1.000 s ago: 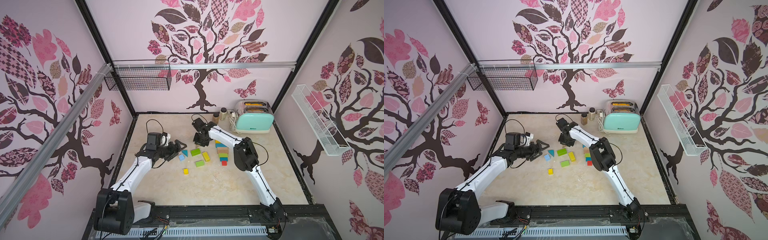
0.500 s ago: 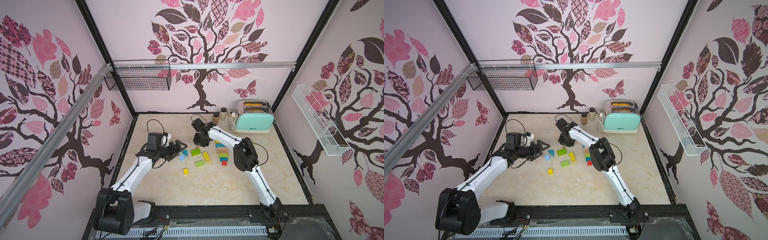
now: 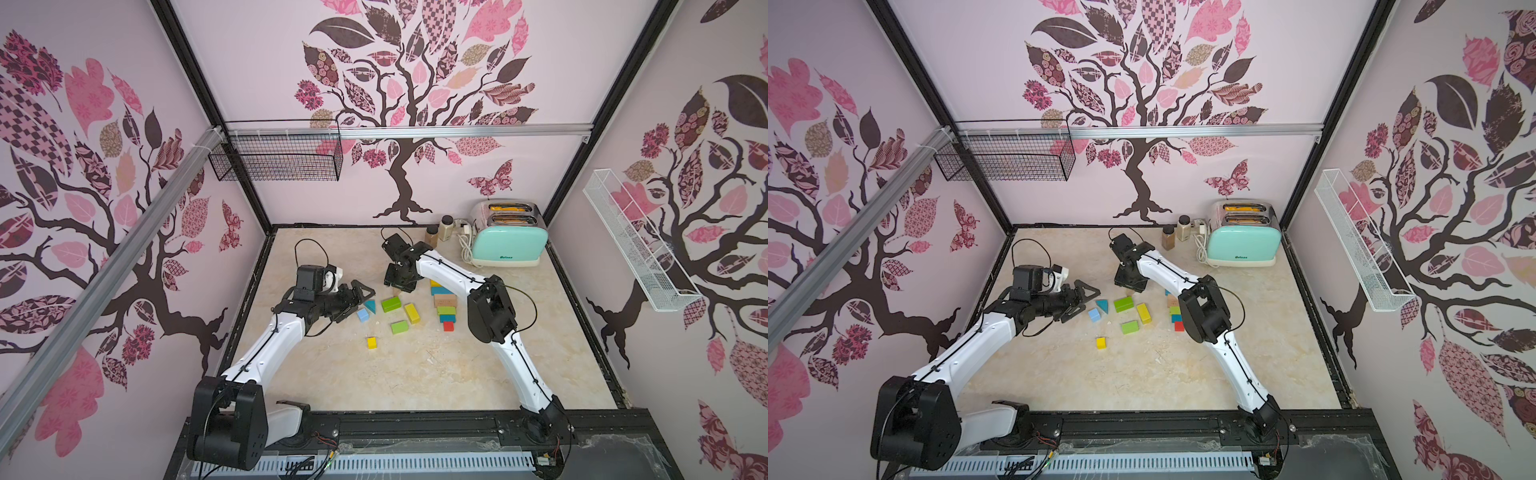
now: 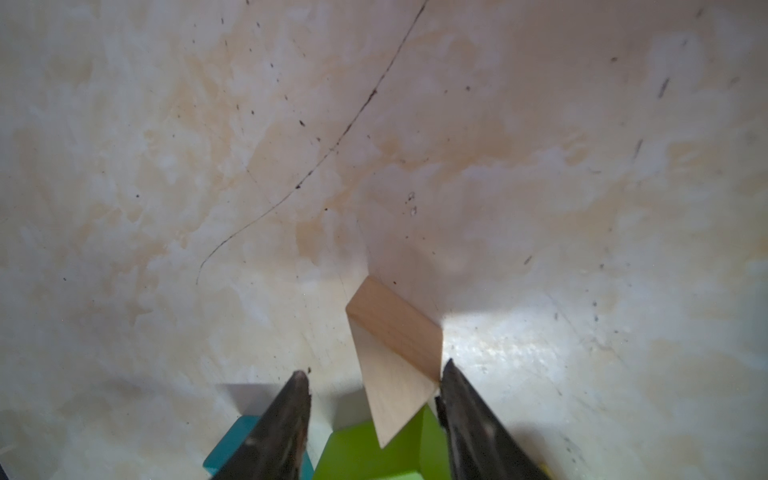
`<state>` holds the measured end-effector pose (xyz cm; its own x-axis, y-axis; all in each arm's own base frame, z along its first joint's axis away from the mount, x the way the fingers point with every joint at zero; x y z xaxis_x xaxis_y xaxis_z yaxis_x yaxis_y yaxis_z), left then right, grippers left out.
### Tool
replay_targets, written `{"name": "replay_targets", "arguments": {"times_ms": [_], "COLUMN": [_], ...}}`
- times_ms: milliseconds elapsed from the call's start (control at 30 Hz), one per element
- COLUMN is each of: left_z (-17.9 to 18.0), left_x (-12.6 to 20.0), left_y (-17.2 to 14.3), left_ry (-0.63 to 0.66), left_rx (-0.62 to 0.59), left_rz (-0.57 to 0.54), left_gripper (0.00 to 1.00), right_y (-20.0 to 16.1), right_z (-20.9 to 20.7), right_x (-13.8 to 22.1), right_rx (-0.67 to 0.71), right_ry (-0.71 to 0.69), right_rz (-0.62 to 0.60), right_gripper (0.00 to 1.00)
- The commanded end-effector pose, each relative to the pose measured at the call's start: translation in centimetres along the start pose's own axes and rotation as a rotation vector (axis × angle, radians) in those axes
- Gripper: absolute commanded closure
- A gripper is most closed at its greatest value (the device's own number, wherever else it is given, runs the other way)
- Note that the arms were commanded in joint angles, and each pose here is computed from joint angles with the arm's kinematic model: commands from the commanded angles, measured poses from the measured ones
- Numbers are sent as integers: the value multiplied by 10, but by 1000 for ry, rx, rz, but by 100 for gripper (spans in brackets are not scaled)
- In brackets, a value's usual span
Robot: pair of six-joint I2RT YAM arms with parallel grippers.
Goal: Assemble a carrot with building blocks
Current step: Assemble the building block at the center of the board.
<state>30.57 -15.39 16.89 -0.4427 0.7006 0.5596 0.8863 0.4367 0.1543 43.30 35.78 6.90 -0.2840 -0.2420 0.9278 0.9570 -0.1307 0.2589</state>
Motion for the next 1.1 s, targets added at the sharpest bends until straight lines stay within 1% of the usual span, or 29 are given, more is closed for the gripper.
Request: {"name": "replay_targets", "arguments": {"times_ms": [0, 100, 167, 267, 367, 433, 533, 600, 633, 667, 700, 800, 833, 933, 967, 1067], "left_z": [6, 15, 19, 28, 37, 42, 56, 62, 63, 63, 63, 67, 69, 77, 78, 85], "left_x": [-3, -6, -7, -11, -18, -23, -31, -37, -40, -45, -50, -63, -66, -75, -77, -83], "left_y": [1, 2, 5, 9, 14, 18, 27, 32, 33, 34, 34, 34, 36, 41, 43, 46], "left_ry": [30, 78, 107, 157, 211, 242, 314, 346, 351, 355, 363, 384, 387, 407, 412, 436], "left_rx": [-1, 15, 21, 25, 34, 39, 54, 56, 55, 52, 47, 45, 51, 59, 60, 64], "left_rz": [-4, 3, 1, 5, 20, 19, 15, 9, 13, 20, 28, 39, 34, 38, 39, 37], "left_gripper": [7, 9, 11, 16, 25, 36, 48, 53, 55, 56, 58, 60, 61, 70, 73, 78], "right_y": [14, 18, 15, 8, -2, -10, -19, -26, -28, -31, -33, -37, -37, -38, -39, -39], "right_z": [6, 5, 6, 6, 3, -5, -14, -22, -27, -32, -35, -42, -43, -46, -47, -49], "right_x": [42, 65, 80, 102, 123, 139, 160, 171, 175, 177, 180, 189, 192, 198, 198, 201], "right_rx": [47, 95, 131, 199, 288, 322, 357, 373, 374, 376, 379, 378, 378, 384, 387, 395], "right_ry": [8, 13, 28, 52, 53, 46, 52, 51, 44, 33, 25, 23, 25, 20, 19, 11], "right_rz": [-82, -116, -118, -112, -99, -97, -131, -152, -155, -153, -152, -172, -178, -187, -187, -191], "right_gripper": [45, 42, 42, 41, 41, 41, 40, 40, 36, 26, 23, 21, 13, 3, 1, 1]}}
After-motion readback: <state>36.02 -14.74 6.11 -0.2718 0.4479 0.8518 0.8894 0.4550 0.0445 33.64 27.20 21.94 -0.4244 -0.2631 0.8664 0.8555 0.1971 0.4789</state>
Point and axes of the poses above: each gripper's point midway between its finger pads, its own x axis back along the fingers, its own z axis along the line the jaws close on, y = z × x, the point moved 1 cm from there along x, back along the fingers, and after that the axes turned 7 degrees about x, right-handed, at the moved point
